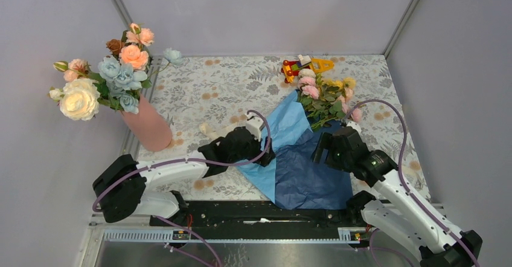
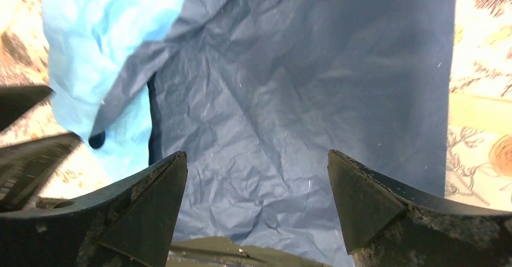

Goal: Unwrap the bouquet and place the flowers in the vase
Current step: Unfold the wrapping paper at the center of the board.

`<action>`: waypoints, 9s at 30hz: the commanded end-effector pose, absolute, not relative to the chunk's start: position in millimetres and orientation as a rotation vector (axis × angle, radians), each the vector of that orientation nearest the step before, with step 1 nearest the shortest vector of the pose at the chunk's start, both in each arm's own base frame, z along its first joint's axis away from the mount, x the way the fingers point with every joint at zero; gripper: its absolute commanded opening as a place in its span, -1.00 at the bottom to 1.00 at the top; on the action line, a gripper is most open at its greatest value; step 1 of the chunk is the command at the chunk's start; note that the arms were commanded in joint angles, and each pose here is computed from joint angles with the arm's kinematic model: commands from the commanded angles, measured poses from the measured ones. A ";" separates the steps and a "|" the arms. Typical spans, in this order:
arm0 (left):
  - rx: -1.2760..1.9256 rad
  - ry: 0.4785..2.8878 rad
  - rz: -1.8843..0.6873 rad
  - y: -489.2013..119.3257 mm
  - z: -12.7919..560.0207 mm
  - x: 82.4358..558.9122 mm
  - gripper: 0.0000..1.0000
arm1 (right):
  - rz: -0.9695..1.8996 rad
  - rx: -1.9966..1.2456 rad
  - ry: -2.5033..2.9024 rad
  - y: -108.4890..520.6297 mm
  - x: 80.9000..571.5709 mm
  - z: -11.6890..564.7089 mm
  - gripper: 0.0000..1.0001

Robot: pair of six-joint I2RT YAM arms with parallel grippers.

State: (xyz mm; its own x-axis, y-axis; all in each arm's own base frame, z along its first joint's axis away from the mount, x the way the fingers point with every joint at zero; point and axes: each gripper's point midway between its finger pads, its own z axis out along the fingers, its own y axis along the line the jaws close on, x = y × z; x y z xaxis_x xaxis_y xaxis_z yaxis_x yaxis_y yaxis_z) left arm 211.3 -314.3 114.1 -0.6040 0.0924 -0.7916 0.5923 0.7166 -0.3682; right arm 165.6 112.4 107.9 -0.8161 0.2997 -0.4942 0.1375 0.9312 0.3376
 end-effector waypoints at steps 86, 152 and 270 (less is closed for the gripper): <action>0.086 2.024 -0.076 -152.3 193.1 297.4 0.12 | 0.936 0.188 2.375 193.8 178.2 110.9 0.40; -0.167 2.251 -0.322 -162.8 27.5 281.7 0.69 | 0.883 0.057 2.666 290.6 138.8 6.7 -1.00; 0.055 2.220 -0.790 -220.4 128.2 264.9 0.75 | 0.855 -0.877 2.152 384.1 86.9 80.7 -0.87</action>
State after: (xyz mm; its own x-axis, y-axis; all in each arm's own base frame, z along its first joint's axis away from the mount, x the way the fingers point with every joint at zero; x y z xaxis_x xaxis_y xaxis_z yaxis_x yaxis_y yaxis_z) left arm 281.2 -210.9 126.7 -0.6969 -0.2121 -0.6851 0.2261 0.8416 -0.4905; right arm 83.0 367.9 65.7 -0.6157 -0.3562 -0.7028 -0.7402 0.5674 0.3608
